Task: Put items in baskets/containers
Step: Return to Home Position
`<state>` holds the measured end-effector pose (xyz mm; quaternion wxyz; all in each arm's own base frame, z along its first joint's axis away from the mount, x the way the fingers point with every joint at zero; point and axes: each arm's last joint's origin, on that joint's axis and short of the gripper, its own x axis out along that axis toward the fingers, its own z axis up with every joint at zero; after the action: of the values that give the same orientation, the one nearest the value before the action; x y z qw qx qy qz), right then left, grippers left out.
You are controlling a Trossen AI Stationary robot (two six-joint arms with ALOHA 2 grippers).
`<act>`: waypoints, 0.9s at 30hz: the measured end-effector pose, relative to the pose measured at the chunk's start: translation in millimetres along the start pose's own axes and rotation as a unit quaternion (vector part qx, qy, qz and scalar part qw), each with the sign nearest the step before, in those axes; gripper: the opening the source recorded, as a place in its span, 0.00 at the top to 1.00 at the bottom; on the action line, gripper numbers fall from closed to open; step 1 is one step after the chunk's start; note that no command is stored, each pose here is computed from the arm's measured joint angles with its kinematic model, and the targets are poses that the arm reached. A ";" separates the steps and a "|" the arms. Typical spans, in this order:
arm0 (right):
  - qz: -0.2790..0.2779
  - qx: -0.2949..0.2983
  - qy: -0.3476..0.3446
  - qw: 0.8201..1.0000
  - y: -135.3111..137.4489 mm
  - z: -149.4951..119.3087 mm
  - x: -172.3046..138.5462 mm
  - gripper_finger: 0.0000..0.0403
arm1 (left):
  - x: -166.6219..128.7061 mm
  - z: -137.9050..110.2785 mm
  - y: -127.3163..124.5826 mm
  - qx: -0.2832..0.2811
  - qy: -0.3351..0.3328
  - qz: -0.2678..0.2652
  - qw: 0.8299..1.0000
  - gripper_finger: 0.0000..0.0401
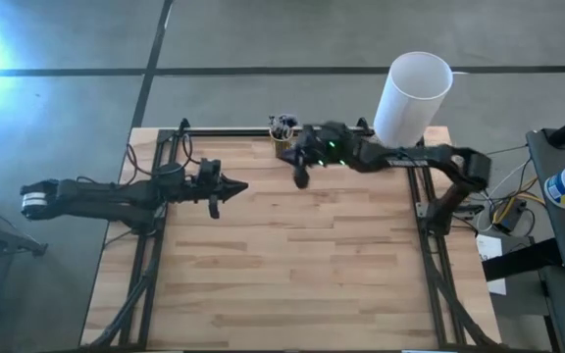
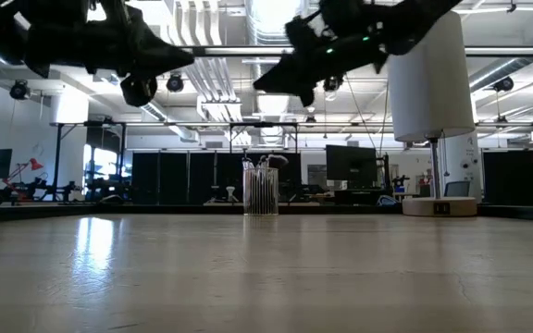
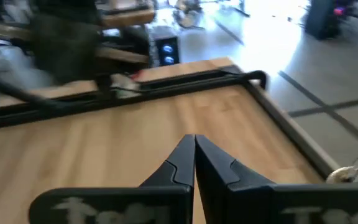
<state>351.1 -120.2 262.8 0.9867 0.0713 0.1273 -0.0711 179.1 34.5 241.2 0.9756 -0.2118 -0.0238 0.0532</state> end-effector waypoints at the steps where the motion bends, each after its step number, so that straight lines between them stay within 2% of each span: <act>1: 0.009 0.004 -0.008 1.000 6.0 -3.1 -8.2 0.98 | -1.6 -2.4 3.1 0.000 -0.003 0.003 1.000 1.00; 5: 0.023 0.006 -0.029 0.999 21.0 -16.9 -49.1 0.98 | -7.9 -5.8 12.1 0.003 -0.009 0.016 1.000 1.00; 15: 0.021 0.016 -0.062 0.998 33.9 -69.0 -146.8 0.98 | -27.7 -13.2 28.6 0.033 -0.025 0.035 0.999 1.00; 22: -0.014 0.032 -0.104 0.994 36.0 -110.3 -189.2 0.98 | -44.9 -32.2 40.3 0.037 -0.030 0.058 0.997 1.00; 27: -0.029 0.043 -0.144 0.988 36.1 -134.3 -207.8 0.98 | -56.7 -45.4 44.0 0.040 -0.041 0.059 0.997 1.00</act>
<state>125.4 -38.1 192.9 0.9883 0.0991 -0.0177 -0.1150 121.9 49.2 180.3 0.9766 -0.1712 -0.0488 0.1206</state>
